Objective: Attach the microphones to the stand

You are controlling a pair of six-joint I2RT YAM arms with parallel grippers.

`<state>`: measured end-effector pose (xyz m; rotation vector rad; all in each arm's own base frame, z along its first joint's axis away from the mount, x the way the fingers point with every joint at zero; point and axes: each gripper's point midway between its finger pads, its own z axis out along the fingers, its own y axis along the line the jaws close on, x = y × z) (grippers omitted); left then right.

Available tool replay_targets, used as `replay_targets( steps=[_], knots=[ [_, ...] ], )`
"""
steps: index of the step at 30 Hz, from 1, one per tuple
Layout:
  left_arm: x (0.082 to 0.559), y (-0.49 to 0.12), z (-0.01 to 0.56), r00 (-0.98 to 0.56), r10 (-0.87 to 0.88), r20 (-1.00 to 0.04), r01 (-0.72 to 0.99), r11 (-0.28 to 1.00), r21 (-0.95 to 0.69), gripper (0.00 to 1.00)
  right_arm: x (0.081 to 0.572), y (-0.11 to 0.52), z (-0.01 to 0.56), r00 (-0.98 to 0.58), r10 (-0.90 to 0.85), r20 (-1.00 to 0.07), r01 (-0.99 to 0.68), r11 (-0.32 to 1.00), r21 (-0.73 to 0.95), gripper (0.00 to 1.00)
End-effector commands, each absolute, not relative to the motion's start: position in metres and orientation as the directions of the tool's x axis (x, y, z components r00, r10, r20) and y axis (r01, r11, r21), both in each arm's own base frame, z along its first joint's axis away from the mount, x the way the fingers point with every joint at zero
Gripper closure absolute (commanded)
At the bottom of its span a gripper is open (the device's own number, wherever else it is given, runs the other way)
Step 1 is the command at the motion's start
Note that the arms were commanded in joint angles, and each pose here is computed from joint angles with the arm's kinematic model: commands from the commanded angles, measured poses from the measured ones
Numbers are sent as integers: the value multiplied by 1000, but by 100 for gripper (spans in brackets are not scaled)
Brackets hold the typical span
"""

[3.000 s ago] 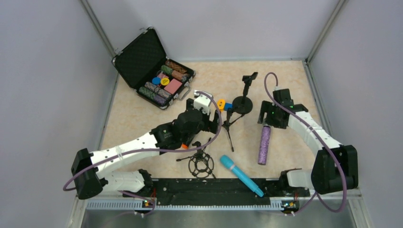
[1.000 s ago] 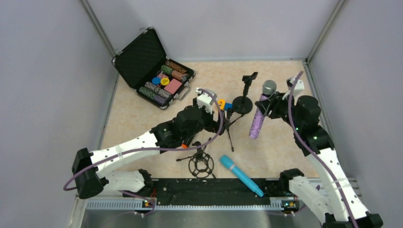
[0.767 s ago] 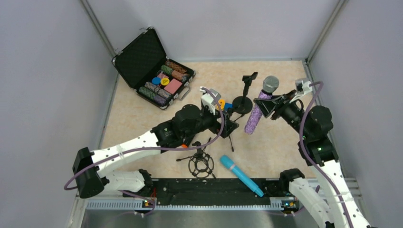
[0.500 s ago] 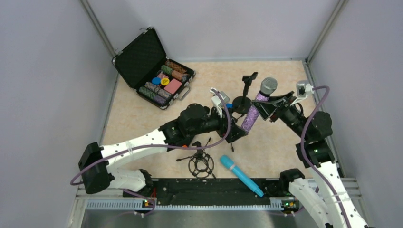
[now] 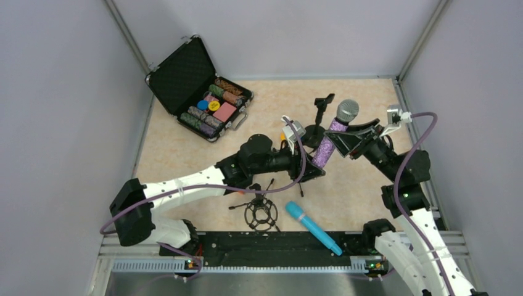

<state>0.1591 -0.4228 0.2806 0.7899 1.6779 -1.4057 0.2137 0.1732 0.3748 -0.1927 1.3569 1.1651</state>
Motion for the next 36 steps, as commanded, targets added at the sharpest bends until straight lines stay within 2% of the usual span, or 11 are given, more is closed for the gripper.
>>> replay_targets(
  steps=[1, 3, 6, 10, 15, 18, 25, 26, 30, 36],
  knots=[
    [154, -422, 305, -451, -86, -889, 879, 134, -459, 63, 201, 174, 403, -148, 575, -804, -789, 422, 447, 100],
    [154, -422, 302, -450, -80, -889, 880, 131, -457, 80, 202, 174, 402, -152, 576, -803, -787, 421, 451, 100],
    [152, -423, 302, -445, -78, -892, 884, 121, -452, 99, 204, 174, 398, -166, 575, -801, -778, 422, 465, 100],
    [155, -423, 302, -445, -86, -891, 881, 137, -453, 100, 207, 175, 389, -186, 569, -801, -762, 431, 483, 100],
    [164, -417, 298, -451, -104, -886, 863, 201, -463, 100, 214, 175, 376, -205, 556, -806, -742, 448, 498, 82],
    [169, -410, 297, -446, -131, -885, 852, 240, -465, 100, 219, 177, 370, -222, 541, -811, -734, 455, 504, 66],
    [177, -393, 300, -415, -187, -890, 839, 300, -454, 100, 227, 183, 352, -323, 486, -812, -690, 466, 553, 14],
    [176, -392, 300, -416, -190, -889, 838, 300, -456, 100, 227, 185, 350, -336, 480, -810, -688, 462, 559, 10],
    [175, -387, 301, -416, -209, -885, 834, 300, -462, 100, 222, 190, 345, -376, 469, -799, -700, 422, 576, 1],
    [169, -384, 299, -421, -204, -884, 839, 284, -465, 100, 213, 205, 345, -442, 466, -767, -746, 283, 602, 4]
  ],
)
